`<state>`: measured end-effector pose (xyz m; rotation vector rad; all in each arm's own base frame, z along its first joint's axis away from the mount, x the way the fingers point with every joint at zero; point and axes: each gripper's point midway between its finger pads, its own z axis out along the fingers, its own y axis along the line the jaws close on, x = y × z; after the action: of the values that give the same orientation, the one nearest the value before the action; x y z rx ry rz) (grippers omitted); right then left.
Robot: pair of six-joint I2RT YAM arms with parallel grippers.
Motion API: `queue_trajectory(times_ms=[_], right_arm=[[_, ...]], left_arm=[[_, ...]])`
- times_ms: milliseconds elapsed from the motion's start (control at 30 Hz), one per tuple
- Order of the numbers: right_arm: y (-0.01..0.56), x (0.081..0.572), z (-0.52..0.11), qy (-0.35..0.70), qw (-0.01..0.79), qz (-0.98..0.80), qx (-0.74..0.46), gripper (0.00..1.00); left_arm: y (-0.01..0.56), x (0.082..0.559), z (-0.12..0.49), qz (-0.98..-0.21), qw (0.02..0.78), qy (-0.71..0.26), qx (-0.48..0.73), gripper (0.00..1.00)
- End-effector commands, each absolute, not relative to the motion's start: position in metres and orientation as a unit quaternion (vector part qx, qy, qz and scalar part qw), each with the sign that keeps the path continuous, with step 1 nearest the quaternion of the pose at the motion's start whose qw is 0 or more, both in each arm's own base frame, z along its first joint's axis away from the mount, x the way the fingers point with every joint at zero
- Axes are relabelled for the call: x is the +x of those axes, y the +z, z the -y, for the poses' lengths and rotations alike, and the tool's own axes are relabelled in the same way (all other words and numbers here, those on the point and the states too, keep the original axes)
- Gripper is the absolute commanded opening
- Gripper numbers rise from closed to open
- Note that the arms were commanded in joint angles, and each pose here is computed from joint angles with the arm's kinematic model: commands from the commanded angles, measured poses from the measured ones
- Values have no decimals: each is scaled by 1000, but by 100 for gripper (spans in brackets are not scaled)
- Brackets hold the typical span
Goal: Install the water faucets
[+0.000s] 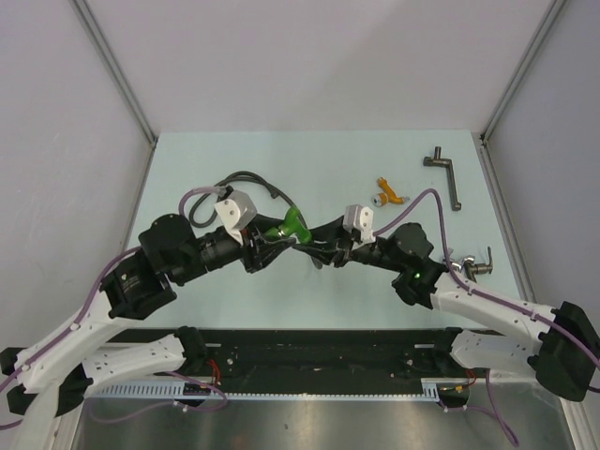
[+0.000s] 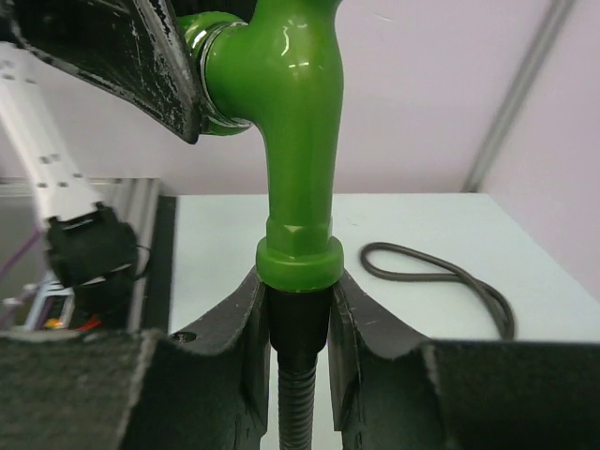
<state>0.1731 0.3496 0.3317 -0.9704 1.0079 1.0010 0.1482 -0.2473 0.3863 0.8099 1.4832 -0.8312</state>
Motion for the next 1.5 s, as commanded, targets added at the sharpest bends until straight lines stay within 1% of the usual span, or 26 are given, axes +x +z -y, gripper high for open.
queue_trajectory(times_ms=[0,33,67,133,167,267,300,367,500,567,600,633,700,733,800,833,867,900,967,1000,1067,1100,1167,1233,1367,1467], right_arm=[[350,126,-343,563,572,-359,-476,0],[357,122,-340,573,574,-336,-480,0],[349,115,-341,600,534,-339,-489,0],[354,103,-334,619,519,-298,-509,0],[349,101,-335,638,491,-305,-508,0],[355,87,-327,653,477,-258,-529,0],[350,86,-329,668,455,-267,-525,0],[354,88,-327,667,463,-258,-523,0],[350,100,-330,660,468,-278,-518,0],[345,110,-331,656,468,-301,-509,0],[344,115,-332,648,478,-305,-509,0],[345,121,-332,643,486,-313,-502,0],[337,133,-334,635,485,-345,-492,0],[339,140,-334,621,505,-347,-488,0],[330,155,-334,608,506,-385,-475,0],[332,165,-334,586,532,-389,-473,0],[329,173,-334,572,539,-403,-469,0],[318,182,-336,559,528,-440,-464,0],[315,208,-334,504,566,-476,-446,0],[307,217,-332,487,562,-507,-436,0],[301,249,-324,425,595,-555,-398,0],[285,259,-319,396,586,-590,-389,0],[274,289,-303,329,601,-640,-348,0],[268,306,-291,289,609,-666,-320,0],[244,324,-280,272,585,-709,-285,0],[215,328,-281,281,545,-743,-267,0]], left_arm=[[402,112,259,-567,564,-401,447,0],[401,104,260,-556,555,-411,463,0],[405,102,260,-544,557,-411,474,0],[407,94,259,-528,552,-420,491,0],[409,91,258,-519,554,-419,498,0],[407,87,257,-504,553,-422,512,0],[407,88,257,-504,554,-421,511,0],[400,93,258,-513,552,-414,510,1],[387,105,258,-532,557,-397,499,6],[386,113,255,-540,569,-385,486,21],[388,116,252,-542,579,-379,477,32],[389,119,250,-544,586,-374,470,52],[391,129,241,-554,609,-354,442,69],[392,133,238,-558,616,-348,433,79],[393,139,229,-566,633,-334,410,88],[393,149,222,-579,645,-317,385,95],[391,153,219,-584,651,-309,373,98],[393,157,211,-587,662,-300,355,100],[387,174,195,-613,680,-264,304,100],[391,179,184,-614,695,-253,276,100],[383,194,166,-636,707,-219,219,100],[384,198,154,-639,715,-209,192,100],[374,210,134,-653,722,-181,139,100],[373,211,120,-652,729,-183,101,100],[359,218,92,-652,739,-161,47,100],[354,219,68,-647,749,-144,4,100]])
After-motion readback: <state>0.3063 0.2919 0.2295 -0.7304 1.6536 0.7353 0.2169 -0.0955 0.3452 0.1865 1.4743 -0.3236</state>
